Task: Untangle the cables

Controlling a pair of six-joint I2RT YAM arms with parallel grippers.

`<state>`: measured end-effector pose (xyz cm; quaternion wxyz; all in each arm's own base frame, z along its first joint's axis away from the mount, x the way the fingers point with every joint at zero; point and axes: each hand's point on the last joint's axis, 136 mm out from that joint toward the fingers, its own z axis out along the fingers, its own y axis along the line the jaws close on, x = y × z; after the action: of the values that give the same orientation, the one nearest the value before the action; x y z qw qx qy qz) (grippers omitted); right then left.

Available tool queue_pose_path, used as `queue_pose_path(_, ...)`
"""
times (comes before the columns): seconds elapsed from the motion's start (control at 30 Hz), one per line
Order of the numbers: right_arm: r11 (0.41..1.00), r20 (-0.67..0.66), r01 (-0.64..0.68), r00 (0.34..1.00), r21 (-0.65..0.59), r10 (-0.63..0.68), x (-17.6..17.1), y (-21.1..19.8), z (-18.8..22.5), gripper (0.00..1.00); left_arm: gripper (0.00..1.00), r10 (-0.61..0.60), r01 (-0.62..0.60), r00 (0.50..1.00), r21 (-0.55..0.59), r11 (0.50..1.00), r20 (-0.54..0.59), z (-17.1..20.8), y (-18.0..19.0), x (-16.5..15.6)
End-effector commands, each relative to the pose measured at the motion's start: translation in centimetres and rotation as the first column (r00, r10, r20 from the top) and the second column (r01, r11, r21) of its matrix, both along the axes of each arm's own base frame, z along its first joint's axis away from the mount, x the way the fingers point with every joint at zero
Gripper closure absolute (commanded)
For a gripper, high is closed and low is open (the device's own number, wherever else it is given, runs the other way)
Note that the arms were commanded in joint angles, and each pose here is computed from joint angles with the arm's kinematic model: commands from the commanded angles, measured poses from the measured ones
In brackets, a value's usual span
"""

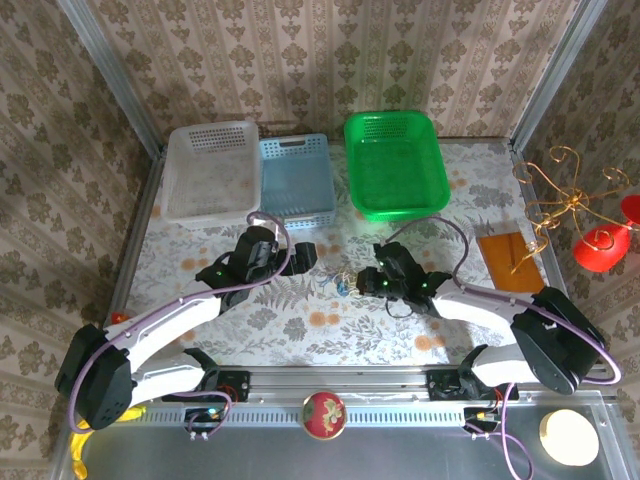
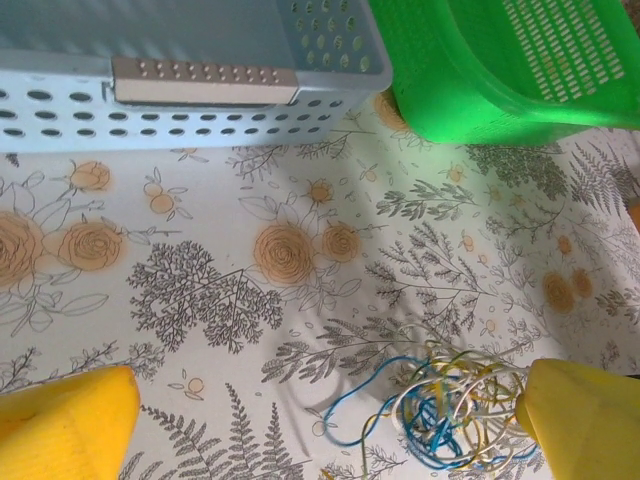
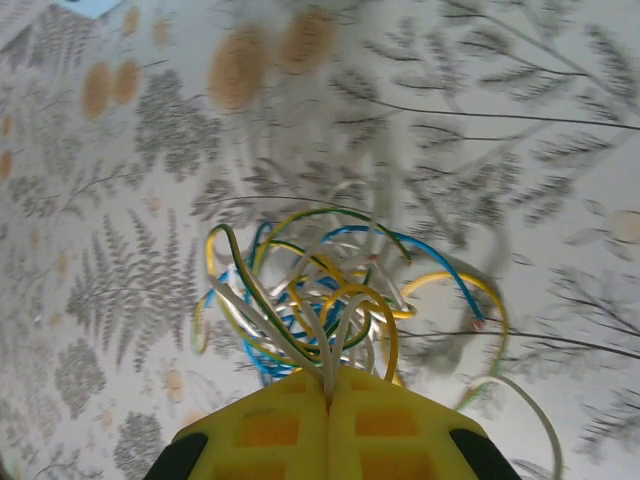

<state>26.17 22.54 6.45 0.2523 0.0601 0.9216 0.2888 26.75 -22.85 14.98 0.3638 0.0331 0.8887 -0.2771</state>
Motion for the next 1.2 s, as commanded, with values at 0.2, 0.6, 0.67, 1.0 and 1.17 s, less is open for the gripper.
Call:
queue_pose_path(0.2, 0.996, 0.031, 0.082, 0.996, -0.036, -0.081, -0.1, -2.8, 0.9, 0.56, 0.0, 0.003, -0.005, 0.998, -0.038, 0.999, -0.066, -0.9, -0.2, -0.4)
queue_pose_path(0.6, 0.986, 0.14, 0.011, 0.99, -0.166, 0.013, 0.3, -4.0, 5.3, 0.35, 0.0, -0.017, 0.015, 0.995, -0.021, 1.0, -0.099, -1.9, -0.5, -0.6)
queue_pose_path(0.67, 0.981, 0.132, -0.037, 0.989, -0.19, 0.063, 0.5, -3.3, 4.9, 0.3, 0.0, -0.019, 0.016, 0.995, -0.024, 1.0, -0.099, -1.8, -0.5, -0.6)
queue_pose_path(1.0, 0.961, 0.037, -0.188, 0.979, -0.204, 0.199, 2.0, 0.3, -0.2, 0.25, 0.0, -0.019, 0.016, 0.996, -0.035, 0.999, -0.087, -1.2, -0.7, -0.4)
queue_pose_path(1.17, 0.972, 0.02, -0.201, 0.979, -0.123, 0.205, 2.2, 1.9, -1.4, 0.37, 0.0, -0.019, 0.014, 0.995, -0.051, 0.999, -0.097, -1.3, -0.9, -0.4)
